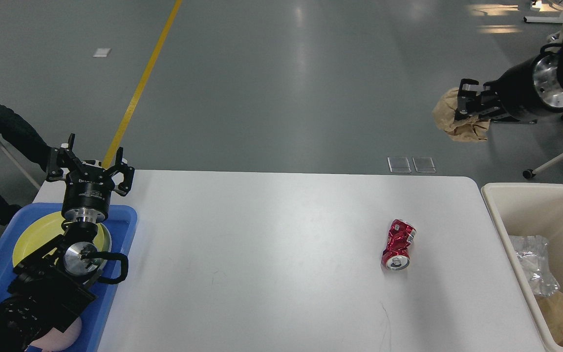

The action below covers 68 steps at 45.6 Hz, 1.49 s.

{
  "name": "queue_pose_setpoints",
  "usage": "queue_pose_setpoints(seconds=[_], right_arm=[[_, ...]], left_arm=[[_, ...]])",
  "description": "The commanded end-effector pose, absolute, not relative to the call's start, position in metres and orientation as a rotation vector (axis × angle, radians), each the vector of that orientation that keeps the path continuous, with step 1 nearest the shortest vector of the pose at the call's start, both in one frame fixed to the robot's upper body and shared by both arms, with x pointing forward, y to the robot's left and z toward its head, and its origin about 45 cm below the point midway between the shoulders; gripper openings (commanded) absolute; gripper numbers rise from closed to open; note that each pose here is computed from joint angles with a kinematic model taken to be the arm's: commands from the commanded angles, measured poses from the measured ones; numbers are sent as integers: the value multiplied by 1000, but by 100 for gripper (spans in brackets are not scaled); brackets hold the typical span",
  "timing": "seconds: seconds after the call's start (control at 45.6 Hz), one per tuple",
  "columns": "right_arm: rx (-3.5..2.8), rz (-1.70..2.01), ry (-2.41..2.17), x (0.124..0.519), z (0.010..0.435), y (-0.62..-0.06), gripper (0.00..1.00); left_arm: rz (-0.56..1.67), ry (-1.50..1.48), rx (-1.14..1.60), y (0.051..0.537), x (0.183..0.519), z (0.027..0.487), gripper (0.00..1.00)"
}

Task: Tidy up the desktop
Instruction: 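Lift the paper ball into the white bin and release it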

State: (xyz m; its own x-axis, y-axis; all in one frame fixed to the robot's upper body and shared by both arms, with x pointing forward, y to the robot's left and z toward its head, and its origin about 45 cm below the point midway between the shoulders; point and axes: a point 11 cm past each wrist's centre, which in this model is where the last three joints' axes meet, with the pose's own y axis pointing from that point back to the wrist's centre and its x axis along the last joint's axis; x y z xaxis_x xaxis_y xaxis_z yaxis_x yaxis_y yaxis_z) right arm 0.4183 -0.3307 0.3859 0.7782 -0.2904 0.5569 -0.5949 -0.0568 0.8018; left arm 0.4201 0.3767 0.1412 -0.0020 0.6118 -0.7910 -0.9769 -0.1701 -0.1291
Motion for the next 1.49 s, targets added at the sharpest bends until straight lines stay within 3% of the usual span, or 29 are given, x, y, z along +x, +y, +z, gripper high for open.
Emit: queue_pose_setpoints(seconds=[0.0,0.395,0.548,0.636,0.68,0.724,0.746,0.965,1.119,1.47], right_arm=[[1538,202,-824,423,348,-391,0],[1140,103,-1006,380,229,-541,0],[1036,84,-981,350,191,-576,10],[1005,77,-935,335,164,-582,32],[989,84,-909,330,153,-583,59],[976,102,-901,330,147,-584,95],[968,111,-905,331,146,-585,100],[970,91,-868,316,123,-582,100],[1028,87,-850,331,121,-560,100],[1246,194,-737,414,223,-448,100]], left_arm=[[1545,561,-876,377,420,141,96],[1542,562,-877,376,420,142,96],[1542,562,-877,376,420,142,96],[1545,561,-876,377,420,141,96],[1542,562,-877,376,420,142,96],[1545,561,-876,377,420,141,96],[1542,562,-877,376,420,142,96],[1542,562,-877,376,420,142,96],[1545,561,-876,377,420,141,96],[1546,562,-875,377,420,141,96]])
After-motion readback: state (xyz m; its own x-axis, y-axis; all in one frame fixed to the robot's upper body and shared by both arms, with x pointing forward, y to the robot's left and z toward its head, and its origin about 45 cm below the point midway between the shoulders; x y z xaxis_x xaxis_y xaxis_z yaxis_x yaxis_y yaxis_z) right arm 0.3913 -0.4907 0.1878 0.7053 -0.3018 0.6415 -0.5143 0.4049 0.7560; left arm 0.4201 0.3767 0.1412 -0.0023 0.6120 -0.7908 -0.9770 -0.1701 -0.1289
